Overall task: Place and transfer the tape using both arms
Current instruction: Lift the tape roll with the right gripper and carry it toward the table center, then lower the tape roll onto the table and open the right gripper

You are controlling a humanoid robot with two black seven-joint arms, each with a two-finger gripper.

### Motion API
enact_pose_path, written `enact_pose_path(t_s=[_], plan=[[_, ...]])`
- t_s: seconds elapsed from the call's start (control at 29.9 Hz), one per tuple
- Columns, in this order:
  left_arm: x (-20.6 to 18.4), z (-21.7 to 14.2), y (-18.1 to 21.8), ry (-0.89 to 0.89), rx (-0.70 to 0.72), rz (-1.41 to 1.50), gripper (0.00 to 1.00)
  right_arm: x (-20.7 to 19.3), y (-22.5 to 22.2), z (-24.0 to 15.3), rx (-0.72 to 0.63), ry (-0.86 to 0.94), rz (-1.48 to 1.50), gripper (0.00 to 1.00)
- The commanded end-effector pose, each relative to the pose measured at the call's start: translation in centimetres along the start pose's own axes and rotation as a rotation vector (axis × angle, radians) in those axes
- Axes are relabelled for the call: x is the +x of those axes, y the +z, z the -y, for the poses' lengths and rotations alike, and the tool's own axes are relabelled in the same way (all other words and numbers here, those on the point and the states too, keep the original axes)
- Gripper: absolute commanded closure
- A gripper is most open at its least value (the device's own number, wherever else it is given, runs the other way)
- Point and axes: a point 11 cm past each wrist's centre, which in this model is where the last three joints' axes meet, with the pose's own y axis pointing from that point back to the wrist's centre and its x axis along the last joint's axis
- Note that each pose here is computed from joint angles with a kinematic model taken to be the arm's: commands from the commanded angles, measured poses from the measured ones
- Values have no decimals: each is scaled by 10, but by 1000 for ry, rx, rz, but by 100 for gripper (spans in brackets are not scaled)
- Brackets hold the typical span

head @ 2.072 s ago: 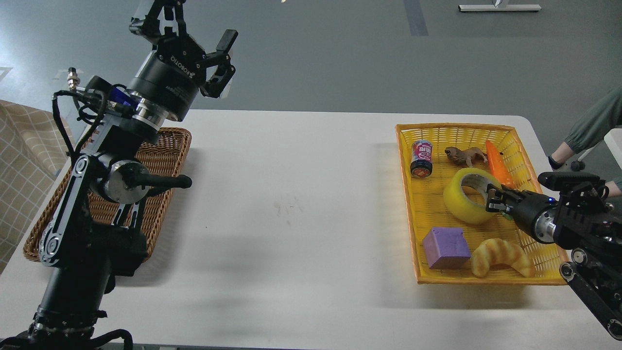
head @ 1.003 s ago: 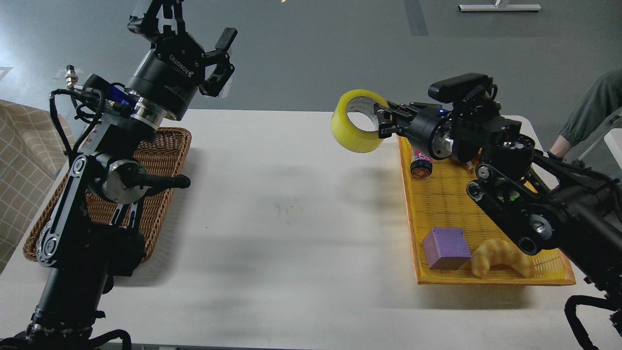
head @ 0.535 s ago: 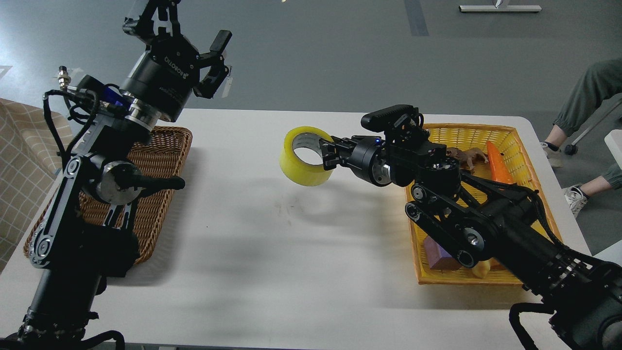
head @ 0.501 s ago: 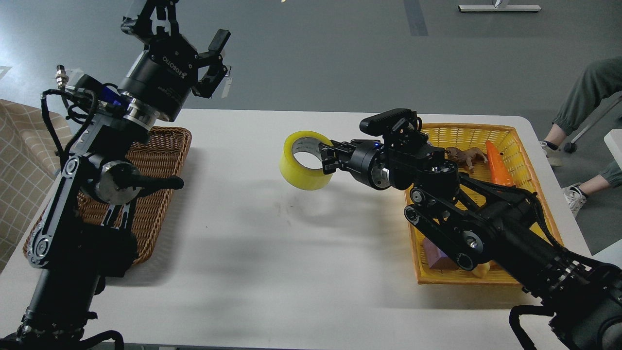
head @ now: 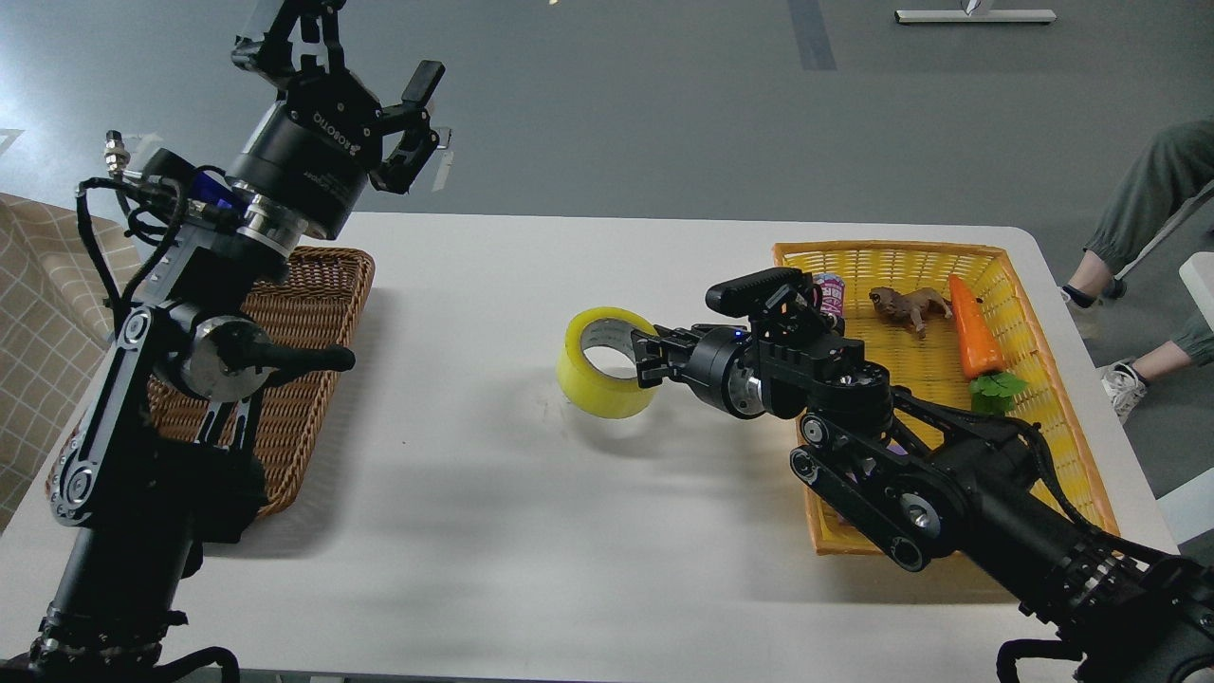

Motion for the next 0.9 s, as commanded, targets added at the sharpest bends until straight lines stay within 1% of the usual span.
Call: enact_pose_path(t_s=[0.0,0.37,0.4,0.43,0.53,0.6,0.67,0.87], plan=[[0,0,0,1,-2,1,2,-2,1,0,-1,5,7,93],[3,-5,-4,10,11,-3,2,-25,-1,-1,11,-18,77,91],[3,-6,-4,12,10,-3,2,-25,1,-1,7,-18,81,90],[3,-6,-4,12,10,-3,2,-24,4,-1,1,-13,90,84],[4,-6,-4,13,8,-5,2,-11,14,-4,-10,27,164,75],[4,-6,-4,15,8,-5,2,-10,15,-4,-12,30,178,75],[3,-5,-5,14,7,-9,2,-9,16,-4,-12,40,178,71],[1,-5,-7,13,7,-19,2,-7,16,-5,-11,69,196,69]])
